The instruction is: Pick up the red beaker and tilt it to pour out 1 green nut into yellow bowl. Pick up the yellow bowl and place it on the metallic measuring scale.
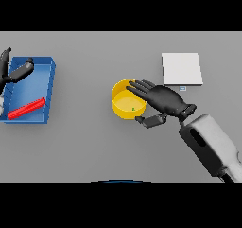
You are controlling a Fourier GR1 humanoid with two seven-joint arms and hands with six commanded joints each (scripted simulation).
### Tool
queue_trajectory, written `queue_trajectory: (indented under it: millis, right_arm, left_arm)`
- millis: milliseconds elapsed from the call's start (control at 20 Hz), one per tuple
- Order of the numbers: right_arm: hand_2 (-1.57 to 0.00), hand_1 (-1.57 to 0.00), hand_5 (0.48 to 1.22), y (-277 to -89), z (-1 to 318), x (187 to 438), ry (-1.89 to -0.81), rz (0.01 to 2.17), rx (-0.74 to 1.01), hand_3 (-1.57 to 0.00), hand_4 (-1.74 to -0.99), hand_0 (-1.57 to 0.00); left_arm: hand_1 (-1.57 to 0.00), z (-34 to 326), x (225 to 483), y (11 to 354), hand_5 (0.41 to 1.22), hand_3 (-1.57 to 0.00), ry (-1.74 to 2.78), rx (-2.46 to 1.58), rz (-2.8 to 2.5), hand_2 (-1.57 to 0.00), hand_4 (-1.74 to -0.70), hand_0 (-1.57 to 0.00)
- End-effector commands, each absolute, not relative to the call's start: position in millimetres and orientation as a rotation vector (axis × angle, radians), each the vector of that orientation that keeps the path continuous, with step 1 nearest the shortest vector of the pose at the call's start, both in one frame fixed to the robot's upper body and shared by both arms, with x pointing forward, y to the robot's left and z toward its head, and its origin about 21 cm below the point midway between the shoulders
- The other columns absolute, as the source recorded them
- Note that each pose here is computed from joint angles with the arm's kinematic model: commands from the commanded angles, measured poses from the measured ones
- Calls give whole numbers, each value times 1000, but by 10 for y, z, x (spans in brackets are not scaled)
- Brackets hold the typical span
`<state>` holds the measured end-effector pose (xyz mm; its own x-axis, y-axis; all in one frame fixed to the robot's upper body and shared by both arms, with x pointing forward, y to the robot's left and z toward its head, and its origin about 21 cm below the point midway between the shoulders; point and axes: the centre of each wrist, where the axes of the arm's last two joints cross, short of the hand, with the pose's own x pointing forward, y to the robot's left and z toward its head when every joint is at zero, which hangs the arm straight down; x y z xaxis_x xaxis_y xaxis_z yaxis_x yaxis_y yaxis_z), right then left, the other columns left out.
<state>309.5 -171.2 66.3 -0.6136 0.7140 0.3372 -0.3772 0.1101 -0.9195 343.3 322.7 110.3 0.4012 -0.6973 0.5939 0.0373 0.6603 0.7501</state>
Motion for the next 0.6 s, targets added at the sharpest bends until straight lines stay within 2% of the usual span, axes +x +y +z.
queue_trajectory:
  millis: [0,300,350,550]
  right_arm:
    - [1,1,677,-1705,693,3119,-1533,1682,-325,1,-1277,1]
    - [1,1,685,-1471,591,3289,-1445,1809,-259,1,-1244,1]
    - [1,1,682,-1511,612,3336,-1439,1826,-258,1,-1243,1]
    - [1,1,674,-1412,507,3375,-1361,1885,-254,1,-1281,1]
  left_arm:
    - [1,1074,3414,3212,718,1,-1067,726,-528,1,-797,1]
    - [1,1132,3405,3248,725,1,-1073,725,-534,1,-795,1]
    - [1,1109,3421,3244,729,1,-1070,728,-536,1,-795,1]
    - [1,1097,3435,3266,734,1,-1079,728,-536,1,-797,1]
